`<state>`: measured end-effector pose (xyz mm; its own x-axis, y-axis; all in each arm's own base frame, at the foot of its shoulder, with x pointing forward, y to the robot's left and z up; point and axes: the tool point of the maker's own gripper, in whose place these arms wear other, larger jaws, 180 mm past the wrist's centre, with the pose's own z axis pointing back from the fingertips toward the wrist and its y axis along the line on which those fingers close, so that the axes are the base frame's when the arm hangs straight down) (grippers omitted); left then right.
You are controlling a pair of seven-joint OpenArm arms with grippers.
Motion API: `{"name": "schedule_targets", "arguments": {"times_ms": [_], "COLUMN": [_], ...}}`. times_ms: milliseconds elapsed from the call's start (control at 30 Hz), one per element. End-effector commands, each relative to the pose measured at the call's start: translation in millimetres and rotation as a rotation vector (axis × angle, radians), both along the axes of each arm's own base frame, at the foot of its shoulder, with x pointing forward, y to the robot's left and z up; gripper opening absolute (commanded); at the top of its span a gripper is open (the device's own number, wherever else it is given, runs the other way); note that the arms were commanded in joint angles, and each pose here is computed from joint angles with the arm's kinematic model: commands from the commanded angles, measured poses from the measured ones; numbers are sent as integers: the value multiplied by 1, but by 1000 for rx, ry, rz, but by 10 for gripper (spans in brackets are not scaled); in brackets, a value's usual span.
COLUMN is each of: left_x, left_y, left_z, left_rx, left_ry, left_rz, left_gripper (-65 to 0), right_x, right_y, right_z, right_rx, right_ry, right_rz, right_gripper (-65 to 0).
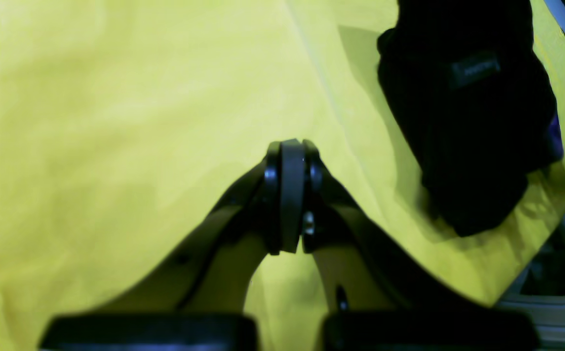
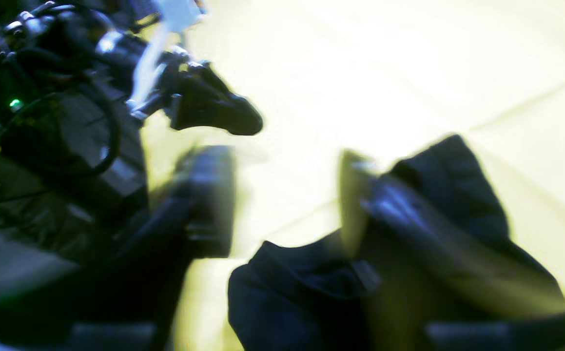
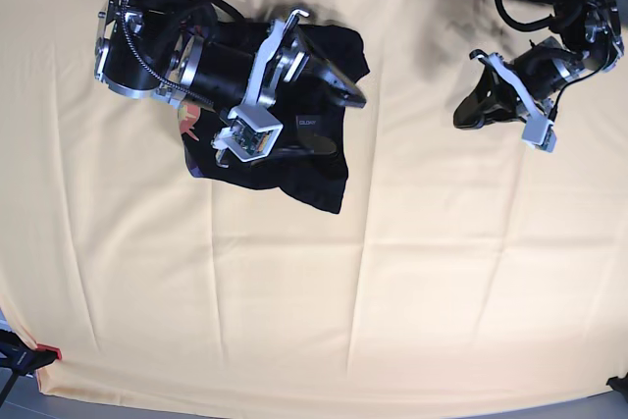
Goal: Fold the T-shirt properly
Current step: 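Grasp the folded shirt edge with the right gripper and fold it over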
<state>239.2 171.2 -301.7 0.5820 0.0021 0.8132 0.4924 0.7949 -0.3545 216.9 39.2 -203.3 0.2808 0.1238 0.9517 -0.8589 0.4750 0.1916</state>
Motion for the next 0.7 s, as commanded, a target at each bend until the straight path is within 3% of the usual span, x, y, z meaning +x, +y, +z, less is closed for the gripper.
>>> {"name": "schedule_targets", "arguments": {"times_ms": [0, 33, 200, 267, 533, 667], "left_x": [4, 4, 4, 4, 5, 3], "left_y": [0, 0, 0, 0, -4, -4], "left_z": [13, 13, 13, 13, 20, 18], "left_rx": [-16, -16, -16, -19, -66, -60], "left_ry": [-44, -44, -43, -45, -56, -46], "left_rz": [-7, -6, -6, -6, -10, -16], "left_gripper": [-650, -650, -650, -650, -650, -650], "right_x": [2, 5, 44, 55, 72, 78], "right_y": [-2, -6, -52, -60, -23, -1], "right_z": [16, 16, 16, 6, -78, -120], "right_rx": [43, 39, -13, -23, -19, -102], "right_ry": [-50, -50, -146, -144, 121, 173], "right_rz": [-10, -29, -272, -318, -204, -148], "right_gripper": [-558, -650, -650, -650, -650, -650]}}
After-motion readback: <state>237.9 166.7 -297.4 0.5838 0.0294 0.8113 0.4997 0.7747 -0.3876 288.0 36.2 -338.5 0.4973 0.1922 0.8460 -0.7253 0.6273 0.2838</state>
